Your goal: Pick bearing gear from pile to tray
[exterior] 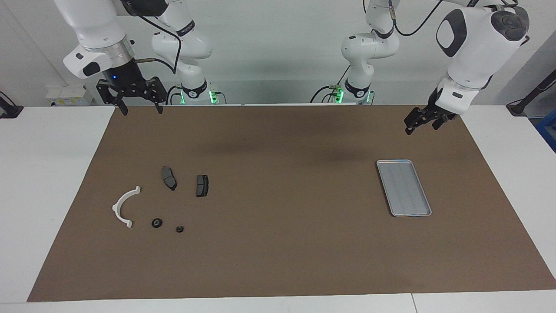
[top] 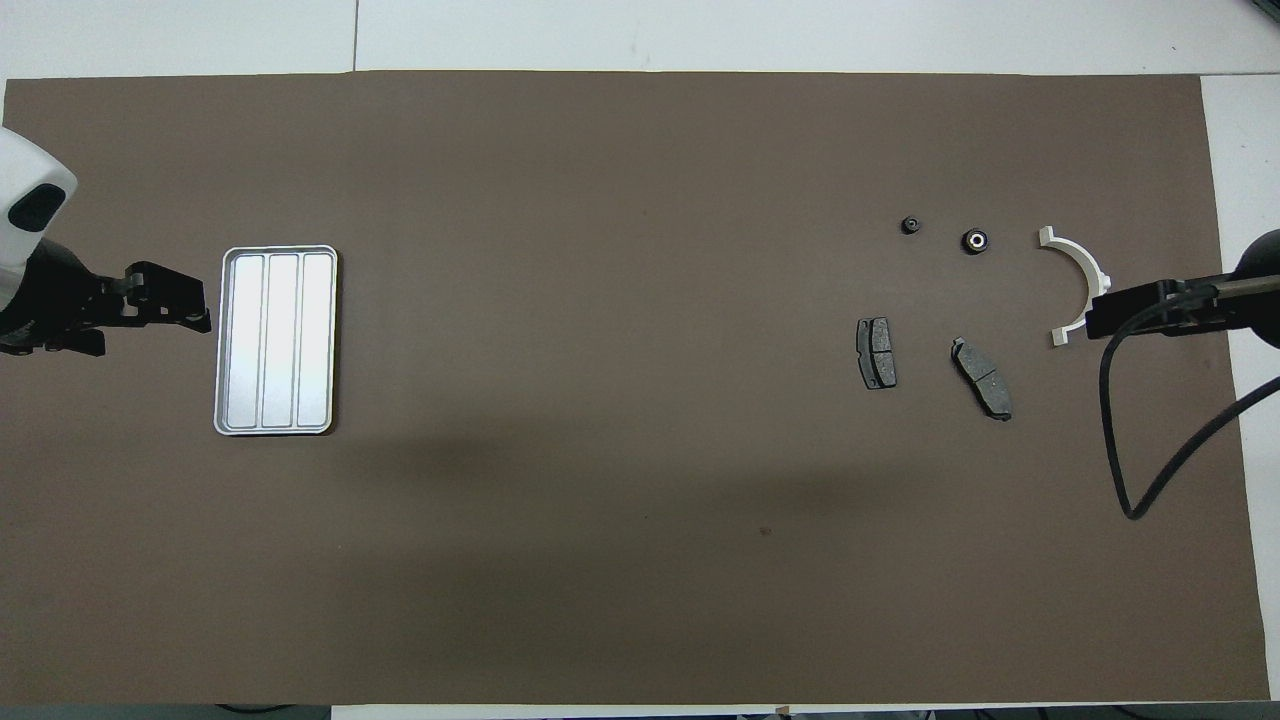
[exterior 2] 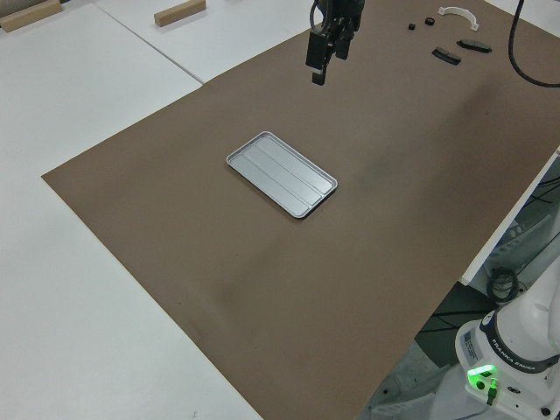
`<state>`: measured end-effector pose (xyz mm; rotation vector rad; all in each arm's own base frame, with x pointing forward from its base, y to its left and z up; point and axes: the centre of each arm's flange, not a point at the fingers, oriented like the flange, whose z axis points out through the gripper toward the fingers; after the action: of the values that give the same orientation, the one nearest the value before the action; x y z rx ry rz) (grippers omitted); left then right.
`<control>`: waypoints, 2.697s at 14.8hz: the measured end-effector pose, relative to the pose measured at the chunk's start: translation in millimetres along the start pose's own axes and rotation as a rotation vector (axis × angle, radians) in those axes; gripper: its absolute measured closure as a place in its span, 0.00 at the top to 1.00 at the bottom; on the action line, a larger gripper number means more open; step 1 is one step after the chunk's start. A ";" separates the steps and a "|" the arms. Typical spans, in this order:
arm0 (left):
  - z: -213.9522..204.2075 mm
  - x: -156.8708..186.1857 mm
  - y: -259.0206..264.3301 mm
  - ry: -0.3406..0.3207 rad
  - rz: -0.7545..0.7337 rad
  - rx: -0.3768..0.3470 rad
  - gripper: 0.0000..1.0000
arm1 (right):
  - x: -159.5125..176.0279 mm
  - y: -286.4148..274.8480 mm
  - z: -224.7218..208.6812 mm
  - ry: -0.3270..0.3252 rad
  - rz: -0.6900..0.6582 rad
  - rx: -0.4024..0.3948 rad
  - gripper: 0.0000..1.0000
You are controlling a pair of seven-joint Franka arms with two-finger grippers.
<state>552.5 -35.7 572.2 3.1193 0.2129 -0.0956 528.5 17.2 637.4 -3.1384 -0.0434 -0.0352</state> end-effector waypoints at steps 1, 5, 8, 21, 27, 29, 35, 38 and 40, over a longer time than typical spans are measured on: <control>0.0 0.0 0.0 0.000 0.000 0.000 1.00 | 0.0 0.0 0.0 0.000 0.000 0.000 1.00; 0.0 0.0 0.0 0.000 0.000 0.000 1.00 | 0.0 0.4 0.0 0.000 0.001 0.000 1.00; 0.0 0.0 0.0 0.000 0.000 0.000 1.00 | -0.1 3.6 1.1 -0.002 0.007 0.000 1.00; 0.0 0.0 0.0 0.000 0.000 0.000 1.00 | 52.6 8.2 204.5 0.022 0.011 0.021 1.00; 0.0 0.0 0.0 0.000 0.000 0.000 1.00 | 76.7 -17.3 261.9 0.043 -0.014 0.020 1.00; 0.0 0.0 0.0 0.000 0.000 0.000 1.00 | 87.9 -25.4 269.0 0.052 -0.035 -0.010 1.00; 0.0 0.0 0.0 0.000 0.000 0.000 1.00 | 134.4 -26.5 304.2 0.027 -0.047 -0.047 1.00; 0.0 0.0 0.0 0.000 0.000 0.000 1.00 | 156.7 -27.3 325.7 -0.024 0.008 -0.044 1.00; 0.0 0.0 0.0 0.000 0.000 0.000 1.00 | 164.5 -32.5 336.0 -0.048 0.053 -0.045 1.00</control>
<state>552.5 -35.7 572.2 3.1193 0.2128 -0.0955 699.4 55.3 305.2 -3.1834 0.0409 0.0406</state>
